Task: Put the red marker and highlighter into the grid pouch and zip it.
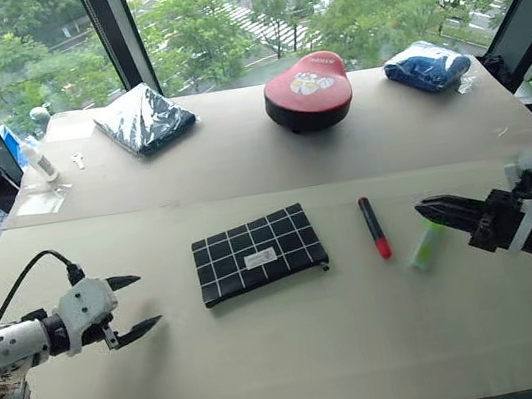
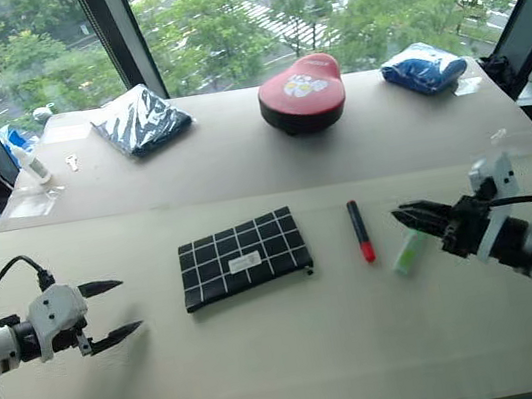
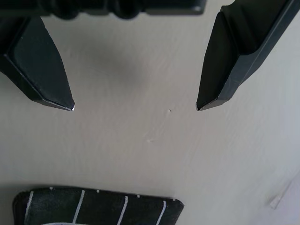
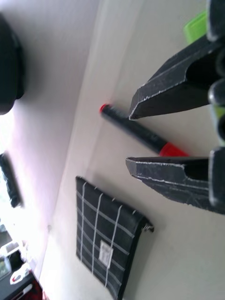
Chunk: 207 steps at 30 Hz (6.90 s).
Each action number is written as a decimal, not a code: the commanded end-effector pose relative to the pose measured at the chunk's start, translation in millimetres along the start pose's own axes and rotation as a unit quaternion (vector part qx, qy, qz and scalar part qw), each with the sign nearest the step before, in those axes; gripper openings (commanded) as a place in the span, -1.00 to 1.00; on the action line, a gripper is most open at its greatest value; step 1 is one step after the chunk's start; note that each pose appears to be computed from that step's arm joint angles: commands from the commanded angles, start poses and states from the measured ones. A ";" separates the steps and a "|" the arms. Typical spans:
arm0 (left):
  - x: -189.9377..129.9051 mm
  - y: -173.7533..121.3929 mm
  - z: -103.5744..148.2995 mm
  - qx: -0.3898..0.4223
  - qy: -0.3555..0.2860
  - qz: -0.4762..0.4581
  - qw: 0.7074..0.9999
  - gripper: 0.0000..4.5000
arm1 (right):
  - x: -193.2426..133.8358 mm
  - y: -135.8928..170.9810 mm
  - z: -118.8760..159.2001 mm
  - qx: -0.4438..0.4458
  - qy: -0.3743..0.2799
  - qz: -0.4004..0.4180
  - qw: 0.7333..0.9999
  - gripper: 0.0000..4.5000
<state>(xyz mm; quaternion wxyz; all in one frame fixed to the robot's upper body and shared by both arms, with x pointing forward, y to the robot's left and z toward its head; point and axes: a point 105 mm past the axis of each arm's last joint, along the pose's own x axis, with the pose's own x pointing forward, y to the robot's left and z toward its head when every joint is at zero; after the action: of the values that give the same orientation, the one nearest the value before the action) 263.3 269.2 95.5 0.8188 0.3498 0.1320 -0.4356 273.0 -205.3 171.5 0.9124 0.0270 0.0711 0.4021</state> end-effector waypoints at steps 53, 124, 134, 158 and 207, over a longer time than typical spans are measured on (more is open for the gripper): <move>71.6 -42.1 31.5 0.178 -0.053 -0.183 0.965 1.00 | 108.3 6.2 -112.6 -0.167 0.245 -0.021 0.955 -0.97; 107.0 18.6 42.9 0.072 -0.087 0.025 0.993 -1.00 | 95.6 7.0 23.4 0.051 -0.016 0.032 0.998 0.29; 107.6 2.4 78.5 -0.080 -0.052 0.086 0.992 -1.00 | 95.4 -2.5 -17.4 -0.113 0.088 -0.008 0.990 0.29; 87.9 17.2 122.5 -0.199 -0.072 0.121 0.970 -1.00 | 151.0 -38.4 -14.0 -0.195 0.063 -0.087 0.975 0.29; 86.5 1.0 128.8 -0.214 -0.081 0.087 0.970 -1.00 | 169.0 -29.8 -8.7 -0.131 0.019 -0.044 0.990 -0.99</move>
<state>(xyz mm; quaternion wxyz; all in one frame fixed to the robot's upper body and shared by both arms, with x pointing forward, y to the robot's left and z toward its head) 305.9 131.6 136.6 0.9193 0.1326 0.1425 -0.3422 409.7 -104.6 125.9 0.9274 -0.0984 0.0710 0.3539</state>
